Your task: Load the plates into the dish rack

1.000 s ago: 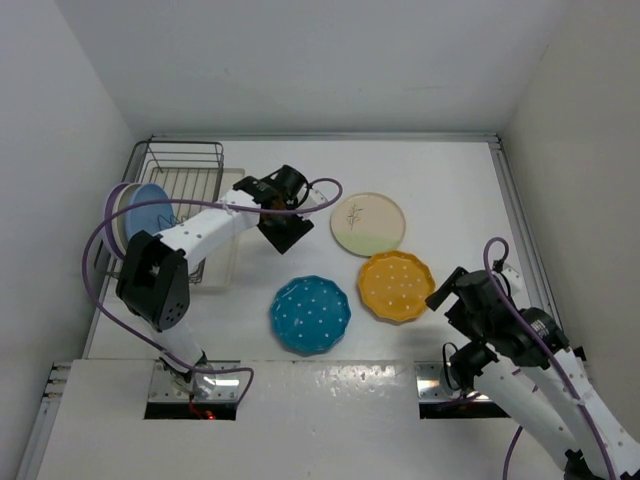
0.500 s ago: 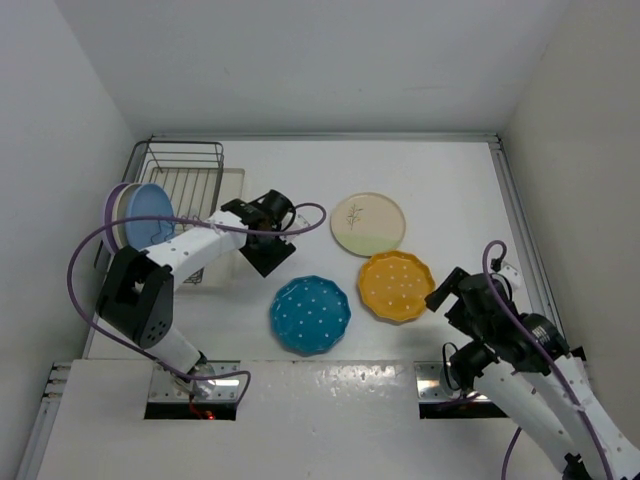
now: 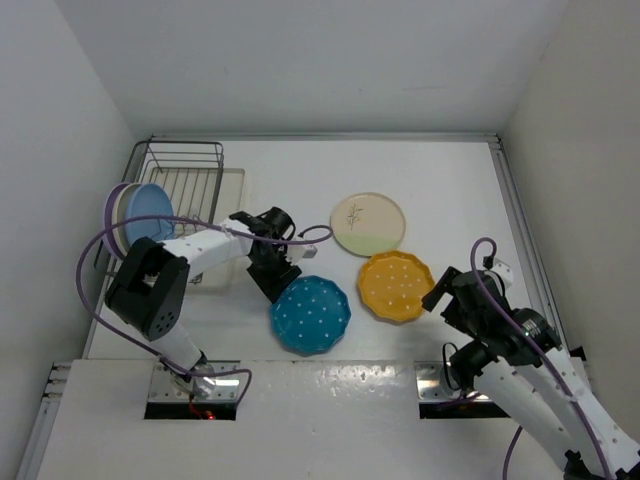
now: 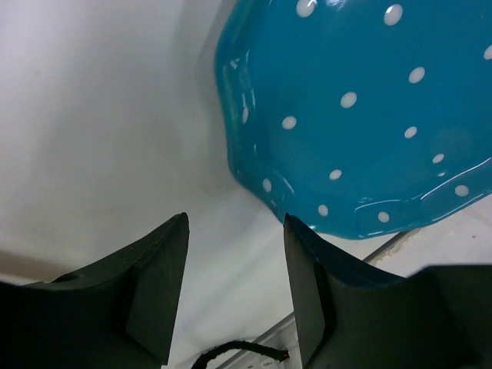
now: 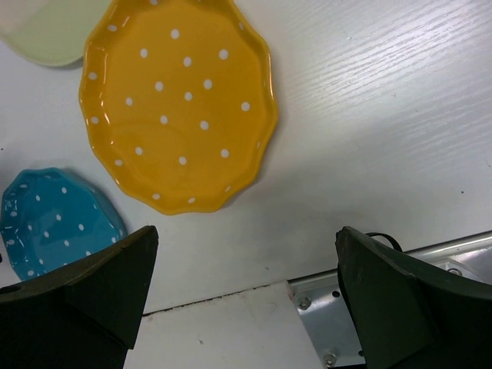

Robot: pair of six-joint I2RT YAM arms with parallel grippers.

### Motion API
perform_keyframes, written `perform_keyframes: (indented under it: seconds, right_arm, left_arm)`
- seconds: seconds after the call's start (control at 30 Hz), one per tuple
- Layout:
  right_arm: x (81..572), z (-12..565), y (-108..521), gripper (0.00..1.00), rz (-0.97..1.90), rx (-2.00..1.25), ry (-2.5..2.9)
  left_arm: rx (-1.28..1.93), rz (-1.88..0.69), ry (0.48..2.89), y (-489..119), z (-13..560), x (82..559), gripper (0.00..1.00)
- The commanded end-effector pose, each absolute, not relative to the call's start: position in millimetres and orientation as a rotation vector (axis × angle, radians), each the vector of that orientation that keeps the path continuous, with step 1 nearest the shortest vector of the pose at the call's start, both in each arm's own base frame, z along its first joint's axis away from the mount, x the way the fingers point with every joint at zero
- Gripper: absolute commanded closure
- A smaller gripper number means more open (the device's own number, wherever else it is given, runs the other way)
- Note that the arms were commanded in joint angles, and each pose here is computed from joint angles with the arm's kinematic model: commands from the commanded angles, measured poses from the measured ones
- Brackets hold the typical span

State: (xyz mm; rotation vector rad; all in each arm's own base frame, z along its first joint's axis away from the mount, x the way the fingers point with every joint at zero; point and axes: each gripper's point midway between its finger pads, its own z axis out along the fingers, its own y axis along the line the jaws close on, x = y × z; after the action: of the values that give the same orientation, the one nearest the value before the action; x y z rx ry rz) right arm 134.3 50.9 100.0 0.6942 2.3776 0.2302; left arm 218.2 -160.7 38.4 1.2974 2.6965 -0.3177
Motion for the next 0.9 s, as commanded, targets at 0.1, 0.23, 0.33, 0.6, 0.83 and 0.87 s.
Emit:
perform_keyframes:
  seconds: [0.1, 0.23, 0.33, 0.6, 0.83, 0.87]
  right_arm:
    - [116, 86, 41, 0.01, 0.166, 0.709, 2.443]
    - [115, 85, 43, 0.01, 0.168, 0.71, 2.453]
    - [114, 84, 42, 0.01, 0.168, 0.717, 2.455]
    - [111, 85, 35, 0.01, 0.151, 0.746, 2.427]
    - [115, 88, 37, 0.01, 0.163, 0.742, 2.409]
    - [116, 89, 37, 0.01, 0.161, 0.732, 2.412]
  left_arm:
    - [1.408, -0.502, 2.662, -186, 25, 212, 0.43]
    - [1.432, -0.503, 2.703, -185, 9, 212, 0.5]
    - [1.429, -0.519, 2.692, -191, 8, 218, 0.57]
    - [1.401, -0.443, 2.742, -193, 2, 219, 1.0]
    - [1.161, -0.193, 2.682, -183, 56, 274, 1.0]
    - [1.112, -0.164, 2.658, -179, 75, 280, 1.0]
